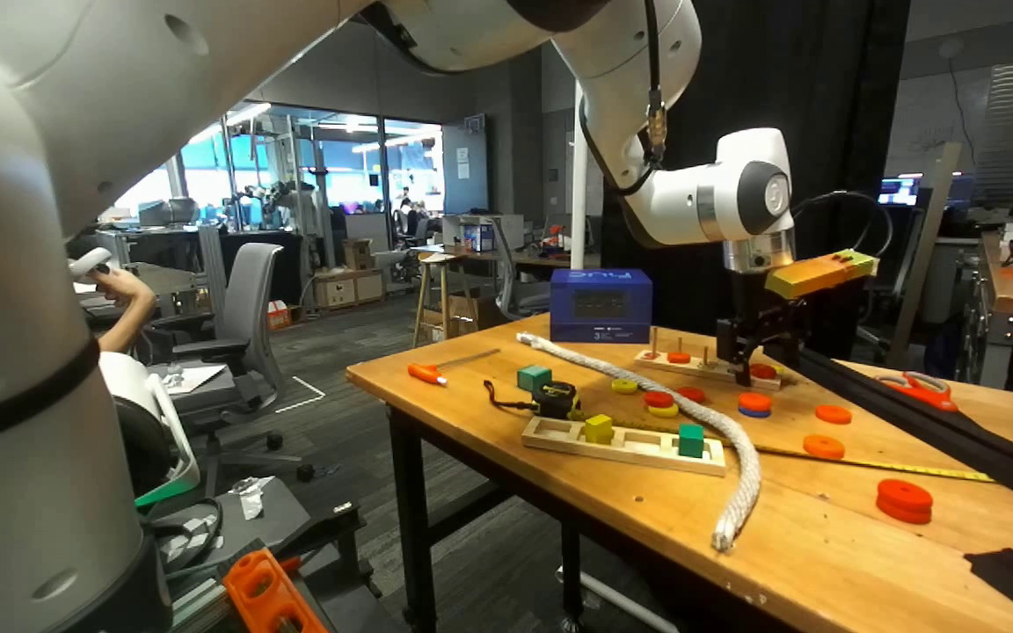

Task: Pick up one orange object from the wooden object and put it on the table

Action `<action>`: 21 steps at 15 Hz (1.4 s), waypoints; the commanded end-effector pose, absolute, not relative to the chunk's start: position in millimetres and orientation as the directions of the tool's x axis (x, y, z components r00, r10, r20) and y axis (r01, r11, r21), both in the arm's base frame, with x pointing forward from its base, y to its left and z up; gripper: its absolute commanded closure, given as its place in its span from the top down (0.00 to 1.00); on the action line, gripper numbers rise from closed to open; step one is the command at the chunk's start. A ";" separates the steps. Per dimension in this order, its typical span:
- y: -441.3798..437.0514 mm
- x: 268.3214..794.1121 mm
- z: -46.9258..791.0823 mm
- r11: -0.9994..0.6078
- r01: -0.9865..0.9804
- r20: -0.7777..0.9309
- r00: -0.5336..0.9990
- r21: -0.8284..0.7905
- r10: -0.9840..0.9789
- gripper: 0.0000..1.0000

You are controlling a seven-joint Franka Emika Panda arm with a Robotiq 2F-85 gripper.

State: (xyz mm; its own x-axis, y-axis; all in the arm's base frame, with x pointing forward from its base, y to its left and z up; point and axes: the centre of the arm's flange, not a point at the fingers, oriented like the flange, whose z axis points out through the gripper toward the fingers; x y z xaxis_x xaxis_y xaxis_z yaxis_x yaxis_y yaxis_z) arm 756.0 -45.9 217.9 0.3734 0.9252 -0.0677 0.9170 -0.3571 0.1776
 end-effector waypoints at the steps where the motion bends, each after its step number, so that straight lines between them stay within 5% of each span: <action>1: -52.2 782.8 219.6 -0.346 0.919 -0.090 0.367 0.187 0.926 1.00; 21: -50.4 798.0 229.0 -0.407 0.909 -0.081 0.414 0.093 0.907 1.00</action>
State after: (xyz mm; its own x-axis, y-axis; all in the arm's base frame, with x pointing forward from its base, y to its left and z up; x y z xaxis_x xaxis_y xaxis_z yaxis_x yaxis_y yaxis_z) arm 780.3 -52.3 220.5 0.3991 0.9105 -0.1086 0.9153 -0.3884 0.1068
